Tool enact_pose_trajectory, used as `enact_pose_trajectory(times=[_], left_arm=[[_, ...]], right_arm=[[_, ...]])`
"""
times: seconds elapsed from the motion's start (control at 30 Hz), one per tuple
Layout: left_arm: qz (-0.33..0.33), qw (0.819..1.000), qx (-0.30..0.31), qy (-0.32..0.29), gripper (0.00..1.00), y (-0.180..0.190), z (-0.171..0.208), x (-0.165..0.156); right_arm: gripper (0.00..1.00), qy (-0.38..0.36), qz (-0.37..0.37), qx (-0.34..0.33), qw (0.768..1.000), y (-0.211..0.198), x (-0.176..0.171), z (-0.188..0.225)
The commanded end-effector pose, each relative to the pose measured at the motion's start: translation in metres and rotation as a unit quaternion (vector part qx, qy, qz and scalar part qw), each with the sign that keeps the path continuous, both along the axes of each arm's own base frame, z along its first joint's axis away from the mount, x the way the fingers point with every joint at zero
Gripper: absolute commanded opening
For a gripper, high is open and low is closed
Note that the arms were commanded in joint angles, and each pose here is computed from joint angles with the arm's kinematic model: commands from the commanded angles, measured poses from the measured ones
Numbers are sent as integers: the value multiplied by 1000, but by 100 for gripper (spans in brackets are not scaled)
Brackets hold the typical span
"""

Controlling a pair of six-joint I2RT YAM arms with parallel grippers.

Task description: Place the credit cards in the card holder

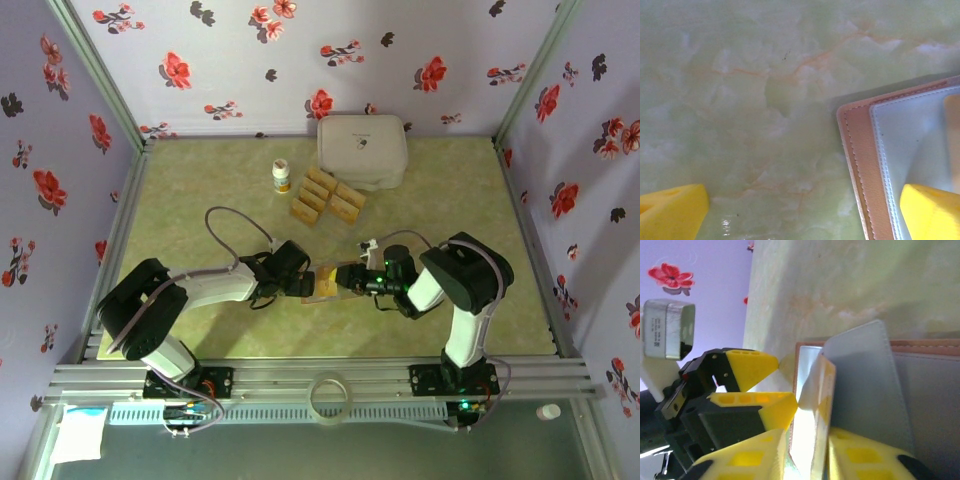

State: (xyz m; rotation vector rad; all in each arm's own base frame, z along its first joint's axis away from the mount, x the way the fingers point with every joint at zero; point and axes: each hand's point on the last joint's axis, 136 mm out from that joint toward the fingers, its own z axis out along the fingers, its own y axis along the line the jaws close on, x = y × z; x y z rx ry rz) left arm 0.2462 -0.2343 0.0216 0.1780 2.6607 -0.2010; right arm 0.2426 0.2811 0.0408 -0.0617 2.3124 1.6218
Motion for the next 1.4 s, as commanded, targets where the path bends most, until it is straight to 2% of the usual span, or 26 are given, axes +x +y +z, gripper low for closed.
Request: enact_pose_trajectory(times=[0.0, 0.23, 0.4, 0.67, 0.93, 1.3, 1.37], left_arm=[[0, 1000, 27, 14, 100, 12, -17, -1], [0, 999, 29, 16, 100, 12, -18, -1], [0, 999, 29, 16, 100, 12, -19, -1], [1, 999, 29, 15, 100, 13, -19, 0], [9, 1000, 27, 12, 100, 19, -17, 4], [8, 999, 33, 20, 100, 19, -25, 7], [7, 999, 32, 20, 100, 17, -26, 8]], right_arm=[[33, 49, -30, -58, 997, -17, -4, -36], [43, 48, -42, -128, 990, -32, -3, -43], [44, 43, -41, -168, 984, -39, -1, -41], [45, 37, -45, -188, 981, -42, 4, -35], [51, 4, -48, -217, 975, -49, 9, -7], [51, -16, -62, -266, 962, -61, 18, 10], [47, -17, -70, -289, 955, -68, 21, 10]])
